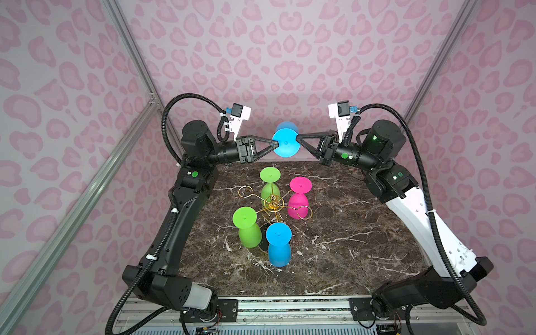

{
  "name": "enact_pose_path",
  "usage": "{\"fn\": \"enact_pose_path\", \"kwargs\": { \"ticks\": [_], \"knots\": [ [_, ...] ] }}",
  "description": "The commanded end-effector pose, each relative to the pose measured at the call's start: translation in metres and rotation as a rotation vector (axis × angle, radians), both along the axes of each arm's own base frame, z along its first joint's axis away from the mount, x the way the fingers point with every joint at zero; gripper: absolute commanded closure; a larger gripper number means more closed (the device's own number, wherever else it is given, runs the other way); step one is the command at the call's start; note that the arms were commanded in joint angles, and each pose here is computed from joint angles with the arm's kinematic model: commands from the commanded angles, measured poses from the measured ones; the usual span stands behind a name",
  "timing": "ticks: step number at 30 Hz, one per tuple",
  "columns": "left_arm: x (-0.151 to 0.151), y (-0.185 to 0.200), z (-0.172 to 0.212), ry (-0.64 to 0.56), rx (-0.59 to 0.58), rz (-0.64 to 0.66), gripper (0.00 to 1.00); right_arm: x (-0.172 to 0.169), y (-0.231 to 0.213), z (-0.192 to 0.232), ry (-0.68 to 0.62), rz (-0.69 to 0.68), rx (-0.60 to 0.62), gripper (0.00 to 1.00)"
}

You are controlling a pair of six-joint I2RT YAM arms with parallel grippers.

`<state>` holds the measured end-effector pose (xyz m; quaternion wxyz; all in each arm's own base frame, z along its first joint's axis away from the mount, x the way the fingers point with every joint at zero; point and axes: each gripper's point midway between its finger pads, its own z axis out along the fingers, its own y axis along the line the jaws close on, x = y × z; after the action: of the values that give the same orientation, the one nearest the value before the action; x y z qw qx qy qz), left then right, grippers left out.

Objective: Take the wine glass off the wine glass rack
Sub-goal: 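Grasp the cyan glass's foot with the left gripper and open the right gripper, then withdraw the right gripper and bring it under the glass bowl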

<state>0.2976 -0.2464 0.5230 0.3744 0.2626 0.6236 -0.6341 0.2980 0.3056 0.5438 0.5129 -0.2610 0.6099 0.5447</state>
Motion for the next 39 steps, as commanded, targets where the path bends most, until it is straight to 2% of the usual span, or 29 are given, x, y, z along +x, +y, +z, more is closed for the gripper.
{"fn": "enact_pose_path", "kwargs": {
  "ticks": [1,12,24,28,29,31,32,34,37,39],
  "knots": [
    [-0.006,-0.001,0.009,-0.066,-0.008,-0.021,0.46,0.002,0.002,0.009,-0.022,0.001,0.034,1.00],
    [-0.010,-0.002,0.013,-0.076,-0.014,-0.024,0.63,0.011,0.010,0.008,-0.006,-0.001,0.058,1.00],
    [-0.011,-0.001,0.024,-0.082,-0.032,-0.007,0.96,0.011,0.015,0.006,0.003,0.002,0.052,1.00],
    [-0.005,0.002,0.032,-0.045,-0.062,0.050,0.96,0.006,0.012,0.003,-0.002,-0.001,0.031,1.00],
    [-0.002,0.003,0.034,-0.035,-0.071,0.070,0.96,0.005,0.009,0.002,-0.007,-0.014,0.023,0.93],
    [0.002,0.006,0.038,-0.019,-0.090,0.102,0.96,-0.001,0.000,0.002,-0.034,-0.054,0.001,0.70],
    [0.003,0.007,0.041,-0.013,-0.098,0.113,0.96,-0.003,-0.006,0.002,-0.048,-0.078,-0.008,0.63],
    [0.005,0.009,0.046,-0.002,-0.116,0.130,0.96,-0.009,-0.020,-0.001,-0.090,-0.142,-0.037,0.49],
    [0.009,0.011,0.050,0.024,-0.136,0.157,0.96,-0.013,-0.042,-0.011,-0.150,-0.257,-0.092,0.36],
    [0.015,0.011,0.049,0.063,-0.146,0.169,0.96,-0.013,-0.053,-0.018,-0.196,-0.320,-0.122,0.16]
  ]
}}
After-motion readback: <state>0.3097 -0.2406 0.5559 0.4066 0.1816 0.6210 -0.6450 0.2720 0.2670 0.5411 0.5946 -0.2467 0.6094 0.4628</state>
